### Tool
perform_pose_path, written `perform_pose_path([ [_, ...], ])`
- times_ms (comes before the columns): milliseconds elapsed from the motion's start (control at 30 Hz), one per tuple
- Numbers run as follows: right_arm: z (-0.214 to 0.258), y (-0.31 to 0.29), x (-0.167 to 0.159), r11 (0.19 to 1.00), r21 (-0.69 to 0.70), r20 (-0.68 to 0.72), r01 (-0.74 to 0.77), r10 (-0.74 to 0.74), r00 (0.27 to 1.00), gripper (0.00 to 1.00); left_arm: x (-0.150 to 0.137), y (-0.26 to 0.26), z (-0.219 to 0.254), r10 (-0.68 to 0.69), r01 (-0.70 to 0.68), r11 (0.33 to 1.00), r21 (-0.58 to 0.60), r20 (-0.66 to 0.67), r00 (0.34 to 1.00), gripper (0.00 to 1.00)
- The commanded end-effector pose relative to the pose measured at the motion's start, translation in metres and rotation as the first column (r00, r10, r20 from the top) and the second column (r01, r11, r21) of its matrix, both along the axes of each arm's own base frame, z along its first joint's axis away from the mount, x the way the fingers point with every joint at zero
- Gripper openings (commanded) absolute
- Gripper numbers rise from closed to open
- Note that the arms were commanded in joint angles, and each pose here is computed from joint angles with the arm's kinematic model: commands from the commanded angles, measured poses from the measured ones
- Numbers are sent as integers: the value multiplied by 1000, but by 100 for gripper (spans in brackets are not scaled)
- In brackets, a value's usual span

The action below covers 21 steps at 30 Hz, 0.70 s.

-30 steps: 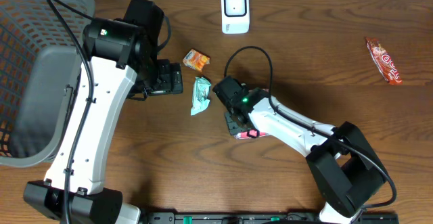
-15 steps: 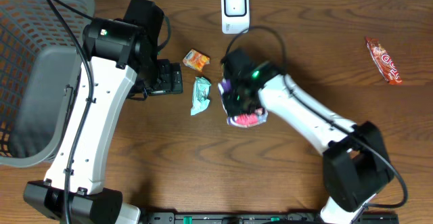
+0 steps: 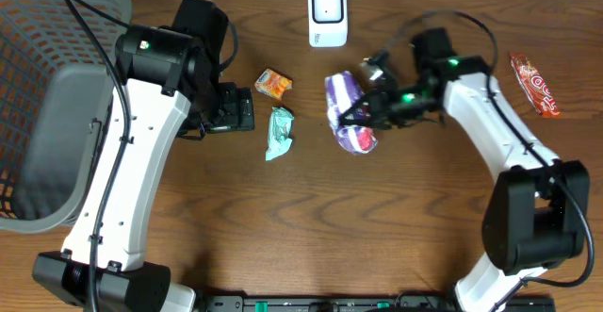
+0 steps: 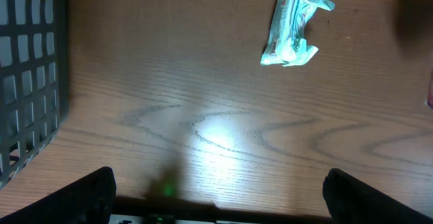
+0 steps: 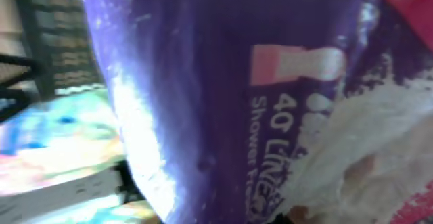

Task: Scan the item barcode
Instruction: 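Carry the package rightward and set it down on the table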

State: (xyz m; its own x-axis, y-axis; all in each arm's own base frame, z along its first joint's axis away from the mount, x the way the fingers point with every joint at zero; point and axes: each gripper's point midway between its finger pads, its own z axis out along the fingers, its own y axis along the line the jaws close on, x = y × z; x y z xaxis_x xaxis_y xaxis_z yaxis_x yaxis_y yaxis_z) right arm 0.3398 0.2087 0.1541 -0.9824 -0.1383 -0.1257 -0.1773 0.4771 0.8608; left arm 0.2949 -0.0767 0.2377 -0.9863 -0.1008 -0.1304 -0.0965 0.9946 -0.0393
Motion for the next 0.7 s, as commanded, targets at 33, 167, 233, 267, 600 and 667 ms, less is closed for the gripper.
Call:
perform_pose_path([
  [33, 1, -18, -17, 958, 282, -57, 41, -26, 998, 1, 1, 1, 0, 1, -1, 1000, 6, 0, 1000, 98],
  [167, -33, -44, -22, 947, 281, -139, 156, -121, 983, 1, 1, 1, 0, 1, -1, 1000, 6, 0, 1000, 98],
  [233, -49, -60, -23, 947, 243, -156, 210, -176, 972, 15, 1, 1, 0, 1, -1, 1000, 6, 0, 1000, 98],
  [267, -59, -69, -22, 952, 192, -161, 238, -208, 965, 22, 1, 1, 0, 1, -1, 1000, 6, 0, 1000, 98],
  [600, -87, -189, -17, 790, -555, -137, 261, -396, 908, 50, 1, 1, 0, 1, -1, 1000, 6, 0, 1000, 98],
  [667, -72, -204, -15, 733, -638, -117, 237, -396, 911, 54, 1, 1, 0, 2, -2, 1000, 6, 0, 1000, 98],
])
